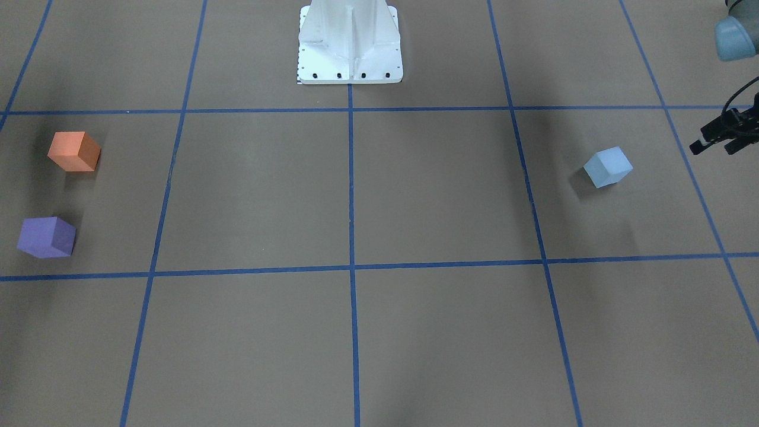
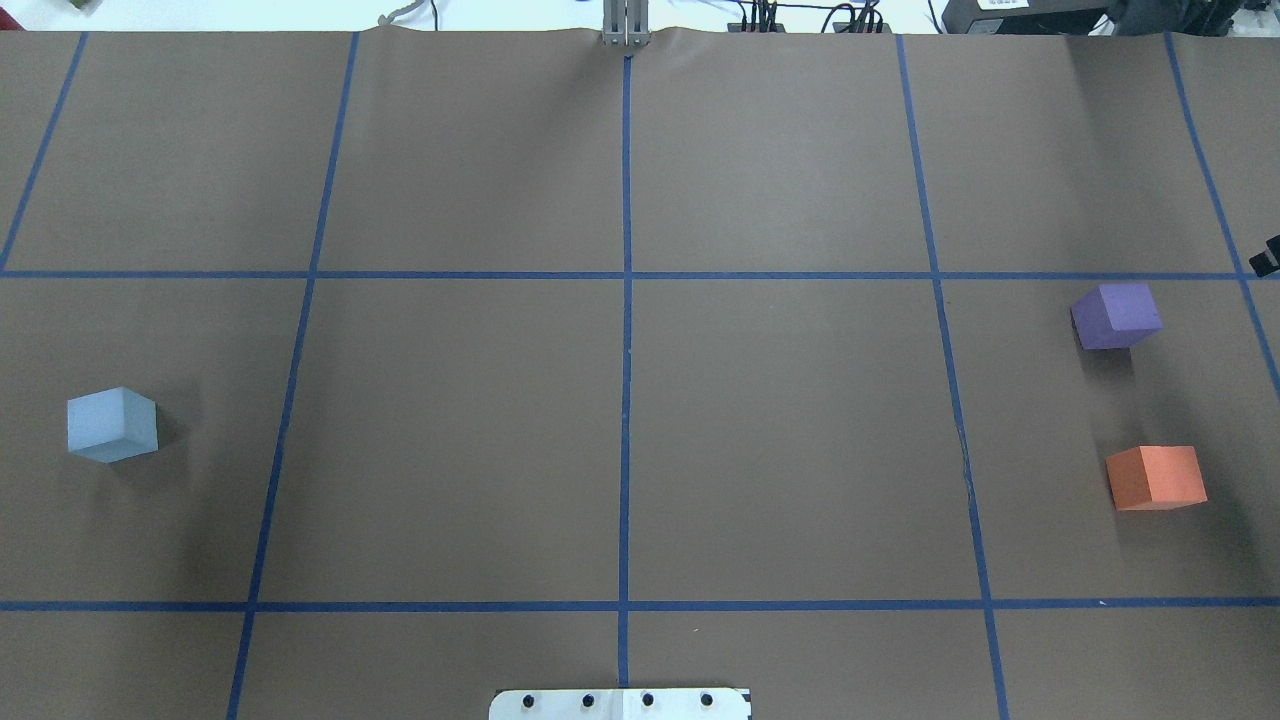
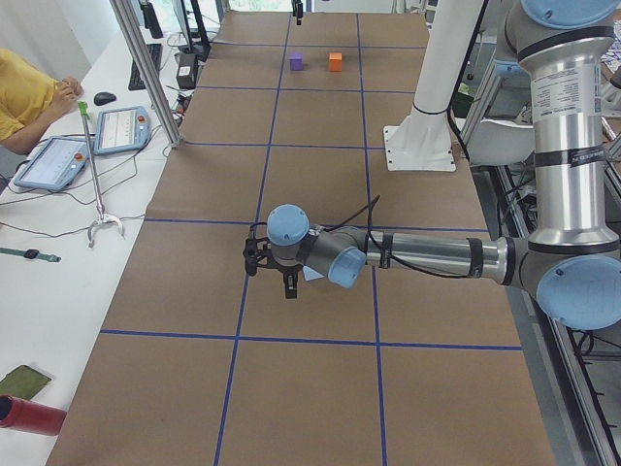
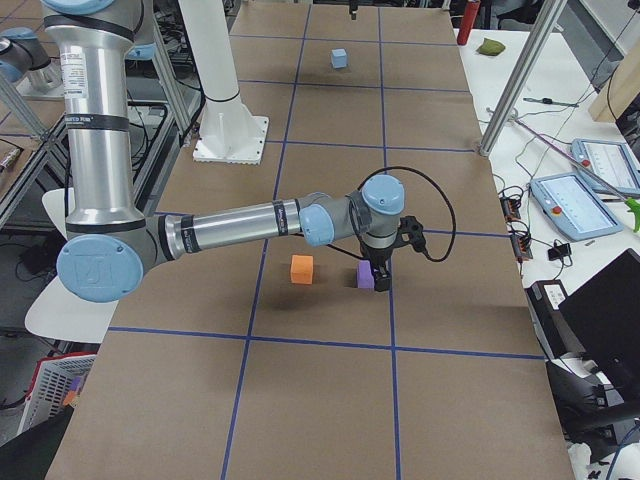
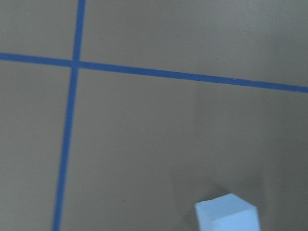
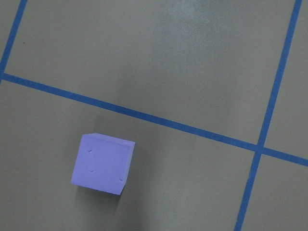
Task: Place blue block between orange and purple blocks
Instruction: 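Lower the left gripper toward the light blue cube, then close the left gripper on the light blue cube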
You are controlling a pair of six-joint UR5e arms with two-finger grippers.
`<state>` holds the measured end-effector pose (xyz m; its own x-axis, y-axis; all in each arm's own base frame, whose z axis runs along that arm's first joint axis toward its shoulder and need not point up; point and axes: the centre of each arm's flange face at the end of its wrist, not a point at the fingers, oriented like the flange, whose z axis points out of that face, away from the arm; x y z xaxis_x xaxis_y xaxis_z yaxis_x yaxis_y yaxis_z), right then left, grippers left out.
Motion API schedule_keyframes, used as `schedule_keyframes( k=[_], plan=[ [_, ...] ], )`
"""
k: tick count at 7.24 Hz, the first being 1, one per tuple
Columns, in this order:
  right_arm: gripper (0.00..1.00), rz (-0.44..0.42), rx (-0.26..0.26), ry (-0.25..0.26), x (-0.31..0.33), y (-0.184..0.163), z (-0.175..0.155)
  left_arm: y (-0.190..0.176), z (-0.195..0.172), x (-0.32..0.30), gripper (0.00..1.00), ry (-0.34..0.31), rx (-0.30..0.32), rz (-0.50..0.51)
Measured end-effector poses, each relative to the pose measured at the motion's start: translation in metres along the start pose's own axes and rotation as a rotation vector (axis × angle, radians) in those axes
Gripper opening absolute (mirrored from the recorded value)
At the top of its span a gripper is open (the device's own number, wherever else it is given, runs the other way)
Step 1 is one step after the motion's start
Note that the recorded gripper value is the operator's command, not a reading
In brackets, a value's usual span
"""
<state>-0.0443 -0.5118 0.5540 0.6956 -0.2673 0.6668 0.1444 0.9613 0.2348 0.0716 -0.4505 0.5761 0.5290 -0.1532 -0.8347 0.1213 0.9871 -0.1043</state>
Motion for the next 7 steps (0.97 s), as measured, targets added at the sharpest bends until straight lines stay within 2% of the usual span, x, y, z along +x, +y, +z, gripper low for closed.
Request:
schedule_keyframes(
  k=[2, 3, 4, 7],
  plan=[
    [1.00, -0.002, 0.002, -0.001, -0.001, 0.000, 0.000, 0.010, 0.039, 0.054, 1.00, -0.020, -0.047, -0.112],
    [1.00, -0.003, 0.001, -0.001, -0.001, 0.000, 0.000, 0.020, 0.064, 0.079, 1.00, -0.063, -0.043, -0.138],
    [1.00, -0.002, 0.001, -0.001, 0.000, 0.000, 0.000, 0.031, 0.085, 0.094, 1.00, -0.103, -0.037, -0.143],
    [1.00, 0.000, -0.001, -0.001, 0.000, 0.001, 0.001, 0.049, 0.113, 0.092, 1.00, -0.163, -0.049, -0.143]
  ],
)
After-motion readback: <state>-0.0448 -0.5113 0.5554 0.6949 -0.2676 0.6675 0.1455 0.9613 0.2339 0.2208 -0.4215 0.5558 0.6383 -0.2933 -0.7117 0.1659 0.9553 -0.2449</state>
